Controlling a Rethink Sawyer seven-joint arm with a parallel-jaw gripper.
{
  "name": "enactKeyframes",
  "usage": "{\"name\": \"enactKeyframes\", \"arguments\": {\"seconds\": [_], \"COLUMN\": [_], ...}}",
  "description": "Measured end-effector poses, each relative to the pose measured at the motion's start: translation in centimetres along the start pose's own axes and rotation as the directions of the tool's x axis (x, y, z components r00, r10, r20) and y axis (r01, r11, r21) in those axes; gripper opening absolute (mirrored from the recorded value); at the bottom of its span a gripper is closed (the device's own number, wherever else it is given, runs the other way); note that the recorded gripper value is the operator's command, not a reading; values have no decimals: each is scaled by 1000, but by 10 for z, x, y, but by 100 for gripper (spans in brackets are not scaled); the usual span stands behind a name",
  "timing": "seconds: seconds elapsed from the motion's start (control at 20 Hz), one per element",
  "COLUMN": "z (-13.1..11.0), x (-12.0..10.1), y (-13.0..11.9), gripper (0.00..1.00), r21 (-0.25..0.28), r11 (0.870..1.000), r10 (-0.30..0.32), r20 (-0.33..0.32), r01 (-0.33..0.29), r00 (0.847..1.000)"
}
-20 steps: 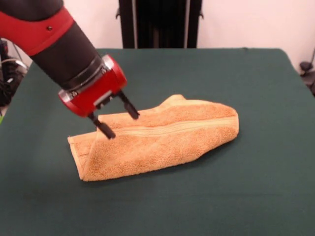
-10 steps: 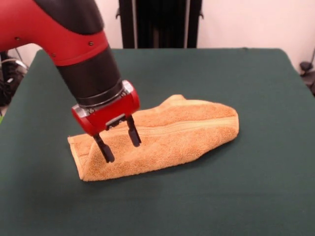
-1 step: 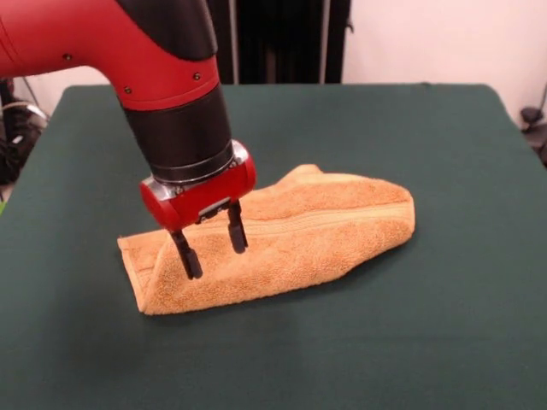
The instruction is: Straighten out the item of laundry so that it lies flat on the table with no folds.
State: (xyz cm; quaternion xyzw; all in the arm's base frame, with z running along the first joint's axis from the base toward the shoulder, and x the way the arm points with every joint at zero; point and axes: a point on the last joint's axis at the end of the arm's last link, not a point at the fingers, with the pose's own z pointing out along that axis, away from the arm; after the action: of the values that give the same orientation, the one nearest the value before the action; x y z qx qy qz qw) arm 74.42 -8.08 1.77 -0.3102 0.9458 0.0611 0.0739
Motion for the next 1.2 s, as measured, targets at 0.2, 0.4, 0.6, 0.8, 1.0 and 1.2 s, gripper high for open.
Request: {"name": "enactKeyframes", "arguments": {"seconds": [0.2, 0.4, 0.6, 0.8, 1.0, 1.2], "z": [-8, -35, -58, -73, -75, -63], "x": [4, 11, 21, 30, 43, 68], "y": [-6, -20, -35, -46, -55, -61], "gripper": [100, 100, 100, 100, 100, 100], "r21": [22, 50, 89, 120, 129, 131], "r11": [1000, 999, 996, 992, 991, 989], "r10": [-1, 14, 25, 40, 65, 95], "r20": [-21, -59, -103, -131, -163, -219], "r01": [2, -12, -16, -25, -44, -68], "r00": [1000, 998, 994, 991, 984, 971]}}
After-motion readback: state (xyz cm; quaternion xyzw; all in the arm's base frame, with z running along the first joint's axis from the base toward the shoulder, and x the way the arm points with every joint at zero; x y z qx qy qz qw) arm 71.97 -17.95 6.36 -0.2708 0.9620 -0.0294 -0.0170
